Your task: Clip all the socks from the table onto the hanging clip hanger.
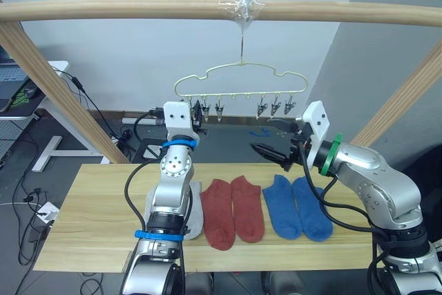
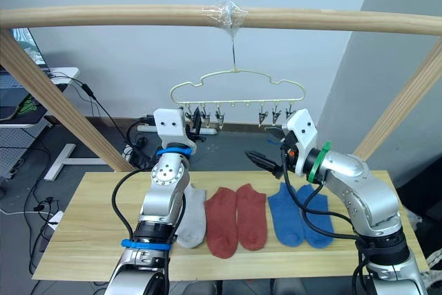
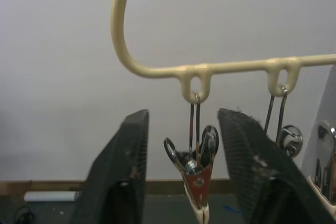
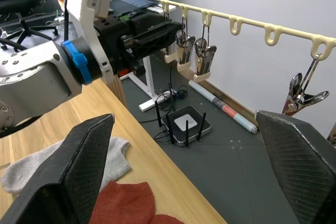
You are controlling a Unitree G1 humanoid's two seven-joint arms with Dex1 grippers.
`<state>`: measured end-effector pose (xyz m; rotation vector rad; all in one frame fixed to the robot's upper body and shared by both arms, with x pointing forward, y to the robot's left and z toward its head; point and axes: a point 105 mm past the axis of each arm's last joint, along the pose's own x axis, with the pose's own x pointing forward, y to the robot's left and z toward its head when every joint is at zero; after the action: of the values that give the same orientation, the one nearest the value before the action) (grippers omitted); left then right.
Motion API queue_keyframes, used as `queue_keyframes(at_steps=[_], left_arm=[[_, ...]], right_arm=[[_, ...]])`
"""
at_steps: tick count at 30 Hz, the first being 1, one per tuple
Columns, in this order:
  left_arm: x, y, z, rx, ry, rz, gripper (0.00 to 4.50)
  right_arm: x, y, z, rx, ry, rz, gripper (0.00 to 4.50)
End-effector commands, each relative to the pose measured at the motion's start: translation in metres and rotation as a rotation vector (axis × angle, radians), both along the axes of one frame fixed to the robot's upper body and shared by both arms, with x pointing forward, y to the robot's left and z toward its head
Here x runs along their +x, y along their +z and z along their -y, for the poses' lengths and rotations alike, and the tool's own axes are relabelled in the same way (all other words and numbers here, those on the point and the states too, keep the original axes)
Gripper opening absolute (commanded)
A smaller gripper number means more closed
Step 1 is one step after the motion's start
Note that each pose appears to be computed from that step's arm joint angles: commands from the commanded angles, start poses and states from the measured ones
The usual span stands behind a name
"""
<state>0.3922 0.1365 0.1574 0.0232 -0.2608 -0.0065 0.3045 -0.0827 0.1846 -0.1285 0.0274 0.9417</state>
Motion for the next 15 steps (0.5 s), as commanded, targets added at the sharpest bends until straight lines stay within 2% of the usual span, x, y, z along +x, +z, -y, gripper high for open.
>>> queue_keyframes(at_steps=[1,6,12,15], left_arm=[[-0.0001,0.0097,-0.005,-0.022,0.015,0.028,0.86],[0.0016,0.0108,-0.0085,-0.022,0.017,0.03,0.05],[0.0023,0.011,-0.0066,-0.013,-0.002,0.026,0.01],[0.0032,0.0085,-0.0029,0.013,-0.079,0.002,0.01]], right_arm=[[-0.0051,0.014,0.0013,0.022,0.003,0.053,4.5],[-0.0054,0.0139,0.0009,0.024,0.002,0.05,4.5],[-0.0051,0.0137,0.0009,0.027,-0.001,0.049,4.5],[-0.0044,0.0129,0.0015,0.026,-0.012,0.049,4.5]])
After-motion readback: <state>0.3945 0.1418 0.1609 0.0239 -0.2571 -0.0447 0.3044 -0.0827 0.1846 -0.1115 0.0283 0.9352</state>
